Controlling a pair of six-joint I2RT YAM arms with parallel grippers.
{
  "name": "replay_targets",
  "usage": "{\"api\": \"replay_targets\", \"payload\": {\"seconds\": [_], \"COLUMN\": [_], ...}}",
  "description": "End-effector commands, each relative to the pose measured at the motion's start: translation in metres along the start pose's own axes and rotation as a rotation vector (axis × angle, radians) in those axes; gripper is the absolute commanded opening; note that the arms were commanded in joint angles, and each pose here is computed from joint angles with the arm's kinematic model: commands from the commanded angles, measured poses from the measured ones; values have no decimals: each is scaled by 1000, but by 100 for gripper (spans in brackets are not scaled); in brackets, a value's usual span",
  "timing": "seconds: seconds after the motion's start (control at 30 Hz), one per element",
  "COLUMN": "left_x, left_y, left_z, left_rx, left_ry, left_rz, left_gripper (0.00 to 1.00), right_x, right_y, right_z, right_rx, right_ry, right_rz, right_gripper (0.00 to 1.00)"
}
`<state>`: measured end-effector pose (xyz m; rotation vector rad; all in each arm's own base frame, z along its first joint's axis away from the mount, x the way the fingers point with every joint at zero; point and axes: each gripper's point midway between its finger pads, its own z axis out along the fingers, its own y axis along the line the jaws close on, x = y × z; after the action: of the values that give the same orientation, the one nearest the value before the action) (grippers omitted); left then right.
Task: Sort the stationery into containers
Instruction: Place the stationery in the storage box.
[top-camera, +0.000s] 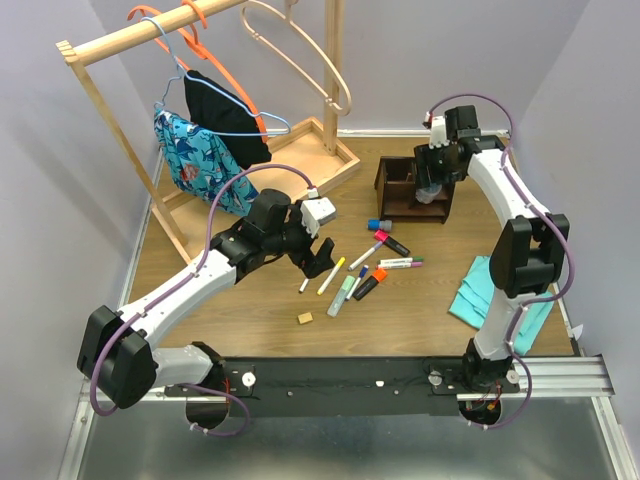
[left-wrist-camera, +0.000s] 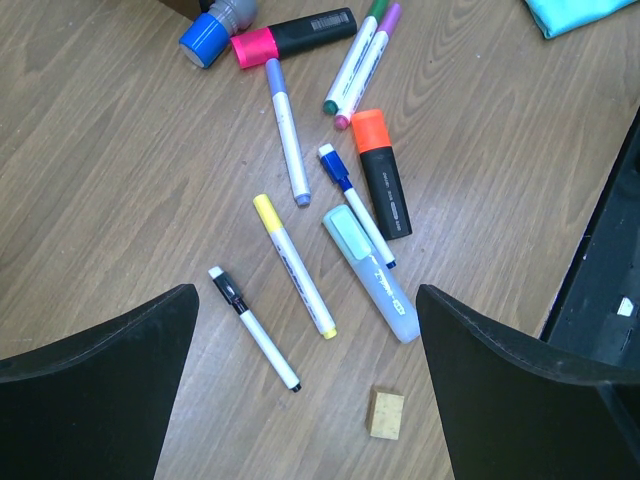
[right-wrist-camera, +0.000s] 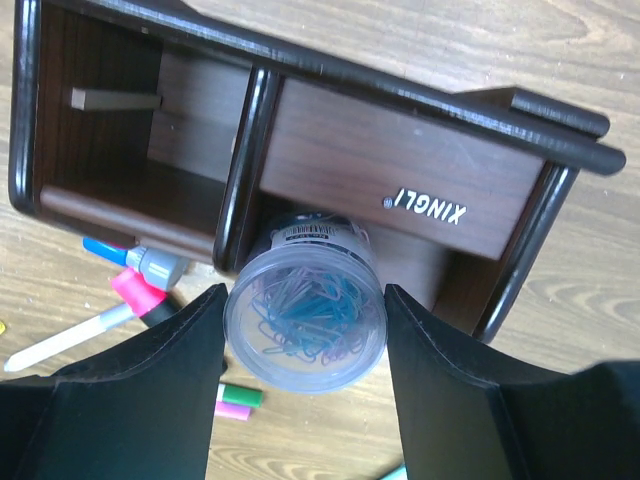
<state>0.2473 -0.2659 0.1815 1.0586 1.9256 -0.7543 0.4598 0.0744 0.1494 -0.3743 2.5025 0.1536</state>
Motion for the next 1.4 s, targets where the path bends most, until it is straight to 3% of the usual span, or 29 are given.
{"api": "replay_targets", "payload": {"seconds": [0.0,0.3,0.37,0.4,0.53,0.63,0.83,1.17,1.37], "left_x": [4,3,3,2,1,1,-1,-1,-3], "left_y": [-1,0,0,0,0,0,0,-1,0], "left_z": [3,4,4,4,4,4,3,2,3], "left_rx": [17,17,18,17,17,18,21,21,23], "left_ry": [-3,-3,-3,-3,-4,-4,-9,-9,-15], "left_rz": [-14,-14,-13,-13,-11,-11,-9,-11,-15], "left_gripper": [99,99,99,99,99,99,99,99,99], "right_x": [-8,-16,-20,-21,-27,-32,-37,-41,-52], "right_y": [12,10,10,9,10,11,11,11,1], "right_z": [13,14,14,13,12,9,4,3,-18], "right_rx": [-39,-28,-29,-24,-25,-30,-28,-28,40], "right_ry": [-9,-32,-40,-44,-62,-76,-96,-106,-155], "right_rz": [6,3,8,8,18,23,26,24,17], "right_gripper": [25,27,31,41,59,64,73,77,87]}}
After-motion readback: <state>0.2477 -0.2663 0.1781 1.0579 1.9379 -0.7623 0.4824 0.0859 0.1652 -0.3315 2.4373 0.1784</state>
